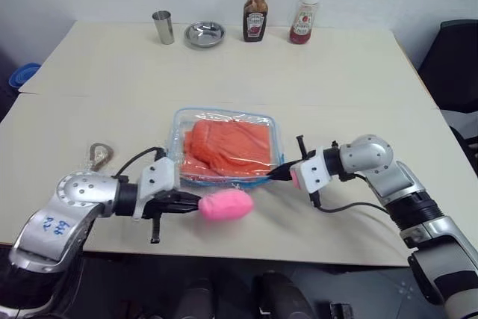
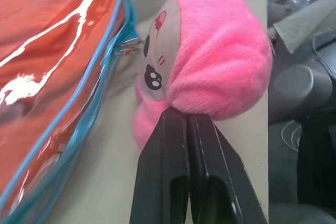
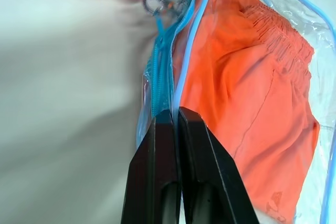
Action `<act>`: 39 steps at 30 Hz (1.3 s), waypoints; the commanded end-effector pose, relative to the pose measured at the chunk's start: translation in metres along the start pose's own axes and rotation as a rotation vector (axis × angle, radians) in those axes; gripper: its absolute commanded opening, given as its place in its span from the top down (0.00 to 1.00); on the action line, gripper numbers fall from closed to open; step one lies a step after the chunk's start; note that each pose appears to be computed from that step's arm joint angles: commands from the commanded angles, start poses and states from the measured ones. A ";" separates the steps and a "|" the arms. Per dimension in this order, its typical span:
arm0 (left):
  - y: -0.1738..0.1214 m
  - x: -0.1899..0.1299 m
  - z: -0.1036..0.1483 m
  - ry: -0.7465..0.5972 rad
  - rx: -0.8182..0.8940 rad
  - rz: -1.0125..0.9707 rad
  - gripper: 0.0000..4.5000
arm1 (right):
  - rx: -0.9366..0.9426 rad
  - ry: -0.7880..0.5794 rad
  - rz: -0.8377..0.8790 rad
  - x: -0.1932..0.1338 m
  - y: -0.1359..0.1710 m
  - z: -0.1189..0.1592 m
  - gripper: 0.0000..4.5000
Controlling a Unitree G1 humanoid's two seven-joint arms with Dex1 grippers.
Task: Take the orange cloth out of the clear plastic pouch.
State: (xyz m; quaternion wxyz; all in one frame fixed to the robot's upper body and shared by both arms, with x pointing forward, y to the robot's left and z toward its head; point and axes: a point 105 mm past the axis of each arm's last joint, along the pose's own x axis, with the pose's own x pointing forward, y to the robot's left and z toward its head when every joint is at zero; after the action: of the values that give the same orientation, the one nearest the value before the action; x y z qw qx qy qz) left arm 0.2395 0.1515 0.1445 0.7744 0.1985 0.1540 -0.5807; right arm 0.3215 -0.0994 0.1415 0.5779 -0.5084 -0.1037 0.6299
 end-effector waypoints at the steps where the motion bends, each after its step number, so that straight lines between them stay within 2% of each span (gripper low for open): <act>1: 0.008 -0.030 -0.007 0.030 -0.038 0.139 1.00 | -0.030 0.055 -0.018 -0.023 -0.003 -0.008 1.00; 8: 0.027 -0.109 -0.043 0.021 -0.275 0.443 1.00 | -0.060 0.041 0.013 -0.034 0.008 -0.005 1.00; 10: 0.030 -0.122 -0.046 0.002 -0.309 0.496 1.00 | -0.068 0.037 0.025 -0.035 0.011 -0.004 1.00; 13: 0.035 -0.128 -0.049 -0.034 -0.348 0.540 1.00 | -0.070 0.031 0.029 -0.036 0.012 -0.004 1.00; 18: 0.032 -0.109 -0.052 -0.066 -0.375 0.502 1.00 | -0.050 0.008 0.037 -0.032 0.011 0.000 1.00; 19: 0.033 -0.106 -0.055 -0.074 -0.394 0.506 1.00 | -0.039 0.004 0.040 -0.032 0.012 0.001 0.95; 22: 0.037 -0.104 -0.061 -0.089 -0.436 0.535 0.85 | 0.001 0.004 0.049 -0.034 0.013 0.001 0.77; 26: 0.041 -0.106 -0.066 -0.110 -0.485 0.578 0.58 | 0.024 0.012 0.043 -0.040 0.014 0.003 0.46; 30: 0.061 -0.125 -0.066 -0.190 -0.580 0.719 0.31 | 0.105 -0.009 -0.071 -0.053 0.004 0.015 0.17; 31: 0.063 -0.129 -0.062 -0.216 -0.594 0.729 0.31 | 0.135 -0.023 -0.086 -0.055 0.004 0.019 0.10; 35: 0.059 -0.133 -0.009 -0.348 -0.527 0.600 0.31 | 0.261 -0.083 -0.140 -0.064 0.004 0.042 0.10; 37: 0.049 -0.121 0.019 -0.338 -0.422 0.487 0.31 | 0.305 -0.101 -0.157 -0.064 0.004 0.051 0.10; 39: 0.033 -0.097 0.043 -0.272 -0.294 0.332 0.31 | 0.341 -0.115 -0.170 -0.063 0.006 0.059 0.10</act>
State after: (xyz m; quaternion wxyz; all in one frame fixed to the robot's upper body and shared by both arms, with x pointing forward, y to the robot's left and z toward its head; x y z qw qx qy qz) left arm 0.2559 0.2487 0.2217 0.9228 -0.0150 0.1040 -0.3708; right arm 0.2672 -0.1311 0.1830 0.6950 -0.3604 -0.0535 0.6199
